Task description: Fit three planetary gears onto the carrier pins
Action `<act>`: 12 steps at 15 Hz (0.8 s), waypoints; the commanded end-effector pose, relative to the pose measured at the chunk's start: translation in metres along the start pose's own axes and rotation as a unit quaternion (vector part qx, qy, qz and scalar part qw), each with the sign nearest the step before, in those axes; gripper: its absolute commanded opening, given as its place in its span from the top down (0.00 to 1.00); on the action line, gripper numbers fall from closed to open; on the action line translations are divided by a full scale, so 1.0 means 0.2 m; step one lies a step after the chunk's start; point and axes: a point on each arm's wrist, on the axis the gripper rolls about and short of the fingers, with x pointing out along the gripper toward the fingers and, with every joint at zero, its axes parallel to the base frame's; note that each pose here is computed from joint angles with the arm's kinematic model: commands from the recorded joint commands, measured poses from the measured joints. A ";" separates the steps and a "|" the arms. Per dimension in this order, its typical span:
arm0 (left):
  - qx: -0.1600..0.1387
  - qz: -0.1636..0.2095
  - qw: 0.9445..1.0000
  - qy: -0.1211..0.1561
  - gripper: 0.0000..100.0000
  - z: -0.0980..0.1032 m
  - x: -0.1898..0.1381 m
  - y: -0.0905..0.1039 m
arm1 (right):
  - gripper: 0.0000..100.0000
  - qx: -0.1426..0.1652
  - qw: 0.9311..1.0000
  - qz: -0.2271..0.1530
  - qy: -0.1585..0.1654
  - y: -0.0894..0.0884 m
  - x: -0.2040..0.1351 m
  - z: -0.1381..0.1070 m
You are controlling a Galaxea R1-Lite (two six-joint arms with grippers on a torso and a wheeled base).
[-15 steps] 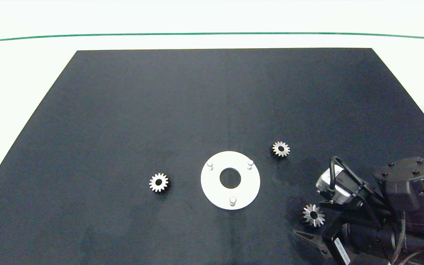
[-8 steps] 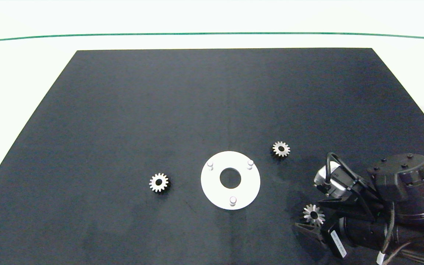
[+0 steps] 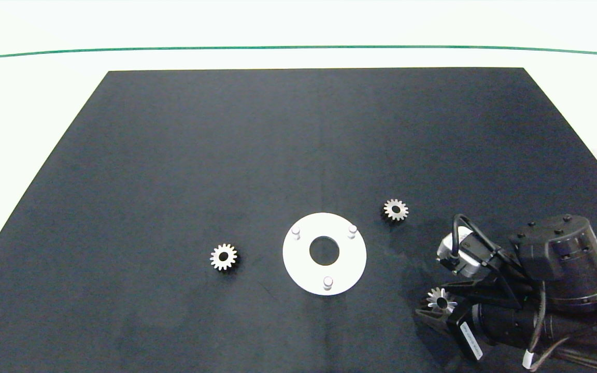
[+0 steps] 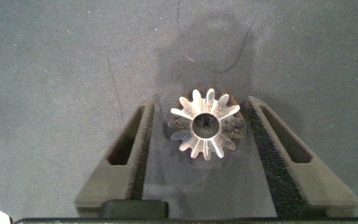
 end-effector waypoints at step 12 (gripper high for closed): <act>0.001 -0.004 1.000 0.005 0.00 0.00 0.01 0.00 | 0.69 0.000 1.000 -0.001 0.006 0.00 0.02 0.01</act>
